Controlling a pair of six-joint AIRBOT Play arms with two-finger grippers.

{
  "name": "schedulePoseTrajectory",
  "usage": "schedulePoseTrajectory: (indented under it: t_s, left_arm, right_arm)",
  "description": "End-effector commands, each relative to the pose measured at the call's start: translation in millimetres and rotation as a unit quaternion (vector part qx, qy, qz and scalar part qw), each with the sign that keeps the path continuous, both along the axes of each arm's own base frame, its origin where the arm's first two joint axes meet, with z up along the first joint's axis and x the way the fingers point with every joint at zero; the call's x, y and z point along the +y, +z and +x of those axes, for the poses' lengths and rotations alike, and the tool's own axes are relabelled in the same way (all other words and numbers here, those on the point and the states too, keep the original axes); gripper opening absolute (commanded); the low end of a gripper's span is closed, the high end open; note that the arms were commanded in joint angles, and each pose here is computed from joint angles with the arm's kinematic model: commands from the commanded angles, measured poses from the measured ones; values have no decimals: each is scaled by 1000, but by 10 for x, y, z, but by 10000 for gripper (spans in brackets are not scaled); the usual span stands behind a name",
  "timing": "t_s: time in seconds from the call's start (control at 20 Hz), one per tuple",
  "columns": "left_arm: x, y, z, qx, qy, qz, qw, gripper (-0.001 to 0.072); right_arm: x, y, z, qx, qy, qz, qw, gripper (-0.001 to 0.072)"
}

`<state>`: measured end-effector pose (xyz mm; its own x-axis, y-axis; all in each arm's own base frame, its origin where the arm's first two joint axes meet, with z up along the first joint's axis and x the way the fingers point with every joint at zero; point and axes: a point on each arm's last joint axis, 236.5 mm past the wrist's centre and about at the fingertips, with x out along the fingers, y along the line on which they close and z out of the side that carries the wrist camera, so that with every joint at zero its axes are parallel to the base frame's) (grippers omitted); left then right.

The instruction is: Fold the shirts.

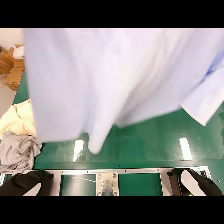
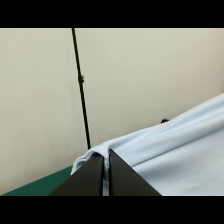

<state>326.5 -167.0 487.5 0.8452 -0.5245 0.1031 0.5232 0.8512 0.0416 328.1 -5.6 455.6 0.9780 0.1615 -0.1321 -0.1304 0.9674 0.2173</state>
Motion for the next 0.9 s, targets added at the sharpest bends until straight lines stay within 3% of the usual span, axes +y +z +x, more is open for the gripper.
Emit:
schedulePoseTrajectory:
  t_s: [0.0,0.25,0.4,0.55,0.6,0.65,0.7,0.75,0.8,0.85]
  left_arm:
    - [-182,-792,904,80,24,46,995,21]
    - [-740,-3319,2200,318,7,70,945,21]
    - [-960,-4371,2477,402,3,16,916,22]
    - [-1041,-4604,2567,424,5,-33,905,24]
    - [-1035,-4574,2546,427,1,-32,904,187]
    - [-1028,-4540,2481,450,-10,-32,892,549]
    - [-968,-4506,2384,486,-21,-36,873,601]
    - [-856,-4424,2246,527,-37,-31,849,601]
    - [-681,-4293,2103,563,-46,-29,825,602]
    - [-513,-4181,1964,592,-51,-28,804,601]
  right_arm:
    - [-161,-811,414,96,7,29,995,17]
    - [-195,-3006,953,290,12,108,951,18]
    - [-219,-4275,1098,380,-18,146,913,18]
    - [-244,-4918,1192,440,-21,166,882,18]
    - [-255,-4990,1233,446,-20,167,879,19]
    - [-268,-4997,1281,447,-17,163,879,51]
    - [-292,-4945,1325,442,-9,150,884,220]
    - [-367,-4837,1373,433,-5,135,891,397]
    - [-483,-4719,1404,429,-6,121,895,448]
    - [-657,-4578,1417,426,-11,108,898,449]
